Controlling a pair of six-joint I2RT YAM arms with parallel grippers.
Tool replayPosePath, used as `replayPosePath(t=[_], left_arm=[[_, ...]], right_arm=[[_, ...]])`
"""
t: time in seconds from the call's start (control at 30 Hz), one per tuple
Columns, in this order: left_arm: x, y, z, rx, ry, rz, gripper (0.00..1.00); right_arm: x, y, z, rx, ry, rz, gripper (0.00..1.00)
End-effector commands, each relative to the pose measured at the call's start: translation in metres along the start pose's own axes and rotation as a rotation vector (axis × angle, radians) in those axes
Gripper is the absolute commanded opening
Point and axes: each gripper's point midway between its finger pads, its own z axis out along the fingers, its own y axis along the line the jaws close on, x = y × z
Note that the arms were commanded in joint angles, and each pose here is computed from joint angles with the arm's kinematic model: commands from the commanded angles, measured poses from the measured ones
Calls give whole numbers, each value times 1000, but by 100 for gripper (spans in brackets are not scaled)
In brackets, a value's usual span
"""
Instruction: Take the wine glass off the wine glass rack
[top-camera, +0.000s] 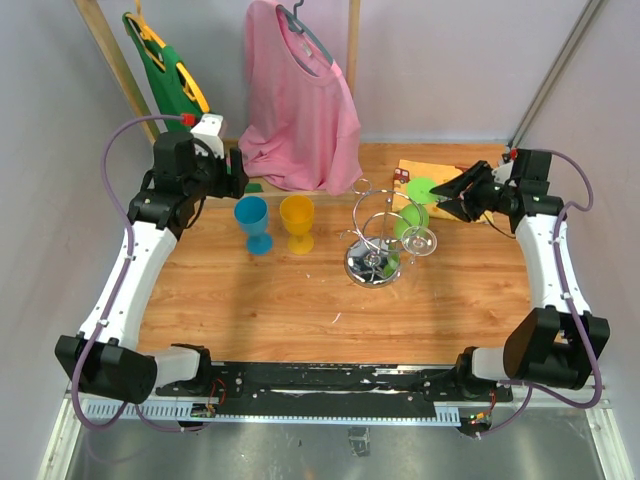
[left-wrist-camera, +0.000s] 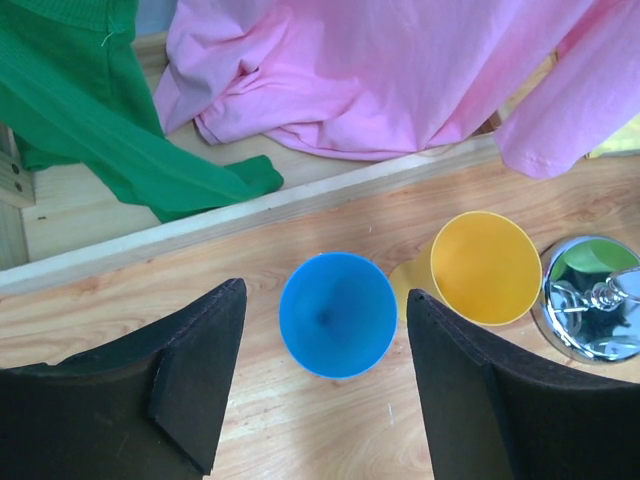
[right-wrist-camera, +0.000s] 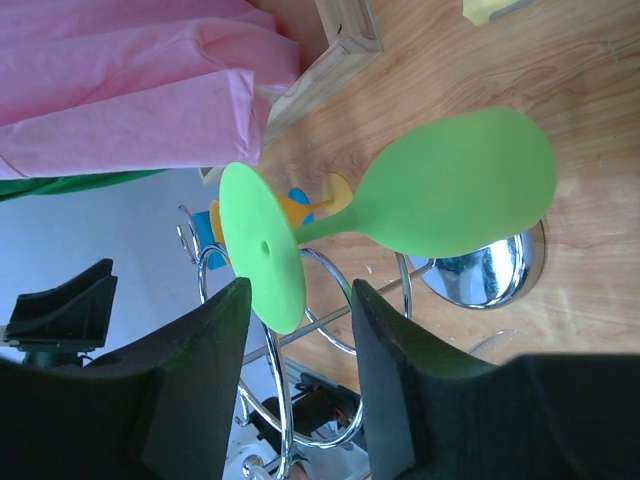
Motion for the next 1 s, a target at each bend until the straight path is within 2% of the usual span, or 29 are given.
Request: replayPosePath(t=[0.0, 0.13, 0.37, 0.5, 0.97], left_arm=[[-6, -5, -1, 18, -10, -1, 70], [-5, -6, 0, 20, -6, -1, 70], [1, -7, 2, 29, 15, -3, 69], [5, -9, 2, 37, 25, -7, 69], [10, -13, 1, 49, 39, -5, 69]], right_arm=[[-4, -1, 2, -38, 3, 46, 43], [-3, -3, 5, -46, 11, 60, 37], [-1, -2, 4, -59, 15, 64, 13], [1, -2, 3, -60, 12, 67, 2], [0, 6, -8, -111, -32, 115, 1]])
